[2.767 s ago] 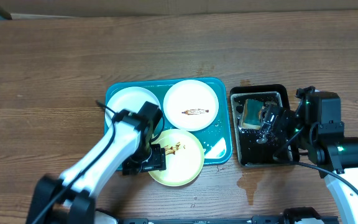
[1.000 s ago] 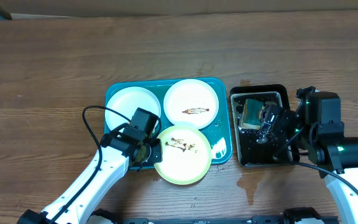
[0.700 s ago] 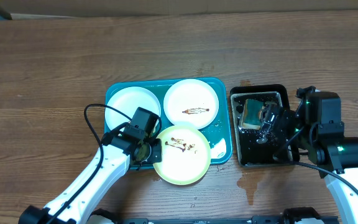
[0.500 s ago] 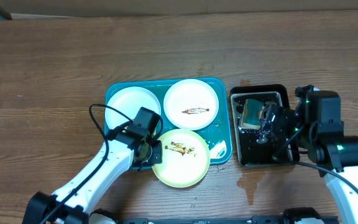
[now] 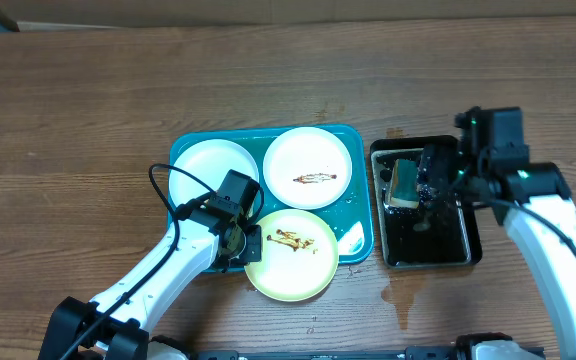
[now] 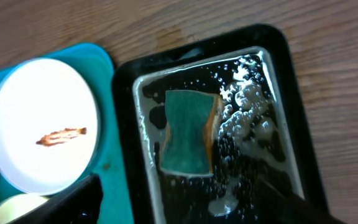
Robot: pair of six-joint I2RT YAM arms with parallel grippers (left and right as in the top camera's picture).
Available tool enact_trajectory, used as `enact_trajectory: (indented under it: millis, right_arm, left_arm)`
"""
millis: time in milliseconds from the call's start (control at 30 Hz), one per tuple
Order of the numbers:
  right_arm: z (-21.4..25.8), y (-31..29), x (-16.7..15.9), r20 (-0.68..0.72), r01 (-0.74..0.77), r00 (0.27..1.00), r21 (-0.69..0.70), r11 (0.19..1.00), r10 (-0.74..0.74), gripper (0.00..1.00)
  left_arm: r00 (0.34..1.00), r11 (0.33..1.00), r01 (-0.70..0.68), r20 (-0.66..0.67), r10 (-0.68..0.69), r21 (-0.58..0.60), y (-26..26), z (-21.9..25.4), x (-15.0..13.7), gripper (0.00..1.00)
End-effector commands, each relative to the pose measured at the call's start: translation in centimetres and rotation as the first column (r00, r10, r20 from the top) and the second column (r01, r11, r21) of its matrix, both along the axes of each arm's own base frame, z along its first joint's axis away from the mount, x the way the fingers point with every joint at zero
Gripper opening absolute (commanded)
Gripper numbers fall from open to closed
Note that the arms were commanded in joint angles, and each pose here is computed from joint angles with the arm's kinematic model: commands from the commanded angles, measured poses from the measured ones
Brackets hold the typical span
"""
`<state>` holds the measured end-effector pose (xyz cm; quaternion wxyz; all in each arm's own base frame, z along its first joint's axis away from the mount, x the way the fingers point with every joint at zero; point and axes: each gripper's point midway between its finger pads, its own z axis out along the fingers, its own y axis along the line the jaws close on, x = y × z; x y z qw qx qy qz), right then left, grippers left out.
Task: Clean dirty plates on tray and stack at the side
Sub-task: 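Reach the right gripper into the basin and grasp the green sponge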
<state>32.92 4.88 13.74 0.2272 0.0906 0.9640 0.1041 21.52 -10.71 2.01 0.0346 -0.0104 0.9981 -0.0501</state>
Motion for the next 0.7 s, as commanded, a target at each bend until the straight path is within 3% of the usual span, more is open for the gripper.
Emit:
enact_trajectory:
  millis: [0,100,400,433,667]
  right_arm:
    - [-1.3,1.4,1.0,-0.028,-0.041,0.999,0.000,0.999,0.041,0.68]
    - [-3.7,2.0,1.3,-0.085,-0.056,0.995,-0.024,0.998,0.054,0.63]
    - [-9.7,2.6,1.2,-0.231,-0.048,0.972,-0.083,0.995,0.027,0.61]
    - [-10.3,2.6,1.2,-0.245,-0.040,0.969,-0.083,0.996,0.019,0.57]
    - [-13.0,2.5,0.8,-0.310,-0.021,0.951,-0.092,0.996,-0.009,0.05]
  left_arm:
    - [1.000,1.000,0.012,-0.003,-0.012,0.025,0.4,-0.2,0.2,0.04]
    - [1.000,1.000,0.012,-0.003,-0.012,0.025,0.4,-0.2,0.2,0.04]
    - [1.000,1.000,0.012,-0.004,-0.012,0.023,0.4,-0.2,0.1,0.04]
    - [1.000,1.000,0.012,-0.004,-0.012,0.023,0.4,-0.2,0.1,0.04]
    - [1.000,1.000,0.012,-0.004,-0.012,0.023,0.4,-0.2,0.1,0.04]
